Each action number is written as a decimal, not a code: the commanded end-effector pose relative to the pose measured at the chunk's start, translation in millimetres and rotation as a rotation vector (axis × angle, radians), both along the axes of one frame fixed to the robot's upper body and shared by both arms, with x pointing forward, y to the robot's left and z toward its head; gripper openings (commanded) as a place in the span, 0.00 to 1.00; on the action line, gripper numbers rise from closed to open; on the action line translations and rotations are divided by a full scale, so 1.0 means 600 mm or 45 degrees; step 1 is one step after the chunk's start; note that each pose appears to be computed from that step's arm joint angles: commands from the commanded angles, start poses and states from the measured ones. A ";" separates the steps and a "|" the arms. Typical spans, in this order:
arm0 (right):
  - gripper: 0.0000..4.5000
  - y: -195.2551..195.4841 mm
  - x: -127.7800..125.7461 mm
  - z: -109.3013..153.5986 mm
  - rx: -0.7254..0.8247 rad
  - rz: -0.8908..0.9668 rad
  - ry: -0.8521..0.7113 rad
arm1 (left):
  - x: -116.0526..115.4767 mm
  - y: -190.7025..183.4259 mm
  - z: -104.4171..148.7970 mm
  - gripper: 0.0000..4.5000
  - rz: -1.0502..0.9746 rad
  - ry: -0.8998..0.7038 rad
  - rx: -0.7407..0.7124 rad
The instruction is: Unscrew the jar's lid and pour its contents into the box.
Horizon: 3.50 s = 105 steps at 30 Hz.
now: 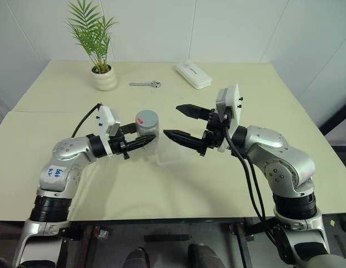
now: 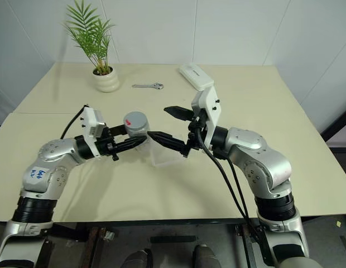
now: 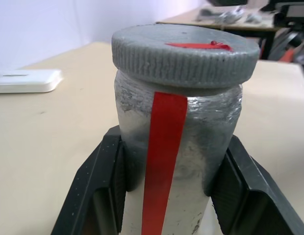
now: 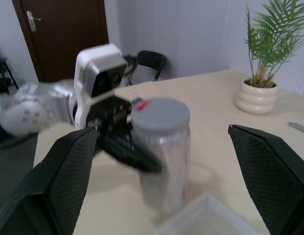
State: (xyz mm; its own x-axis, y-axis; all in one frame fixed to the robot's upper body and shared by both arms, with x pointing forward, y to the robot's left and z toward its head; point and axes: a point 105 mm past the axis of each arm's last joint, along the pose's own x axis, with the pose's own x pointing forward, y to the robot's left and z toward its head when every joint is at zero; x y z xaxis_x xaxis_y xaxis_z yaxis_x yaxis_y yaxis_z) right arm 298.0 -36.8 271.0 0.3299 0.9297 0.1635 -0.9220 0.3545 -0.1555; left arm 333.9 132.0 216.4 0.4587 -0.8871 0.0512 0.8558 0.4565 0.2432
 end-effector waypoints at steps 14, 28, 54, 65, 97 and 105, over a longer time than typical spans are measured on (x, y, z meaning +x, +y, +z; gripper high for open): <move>1.00 0.028 0.019 0.015 -0.030 -0.074 -0.079 | -0.015 -0.045 0.016 0.42 -0.153 0.038 -0.037; 0.96 0.042 0.021 -0.008 -0.071 -0.046 -0.030 | -0.013 -0.051 0.008 0.42 -0.172 0.052 -0.016; 0.56 0.004 -0.037 0.015 -0.273 0.621 -0.105 | -0.059 -0.040 0.039 0.42 -0.606 0.020 0.097; 0.95 0.012 -0.031 0.046 -0.139 0.591 -0.123 | -0.054 -0.032 0.033 0.42 -0.529 0.012 0.110; 1.00 0.042 0.031 0.035 -0.156 0.196 -0.171 | -0.044 -0.053 0.030 0.42 -0.494 -0.016 0.048; 1.00 -0.009 0.057 0.045 -0.150 0.103 -0.157 | -0.044 -0.050 0.030 0.42 -0.483 -0.016 0.046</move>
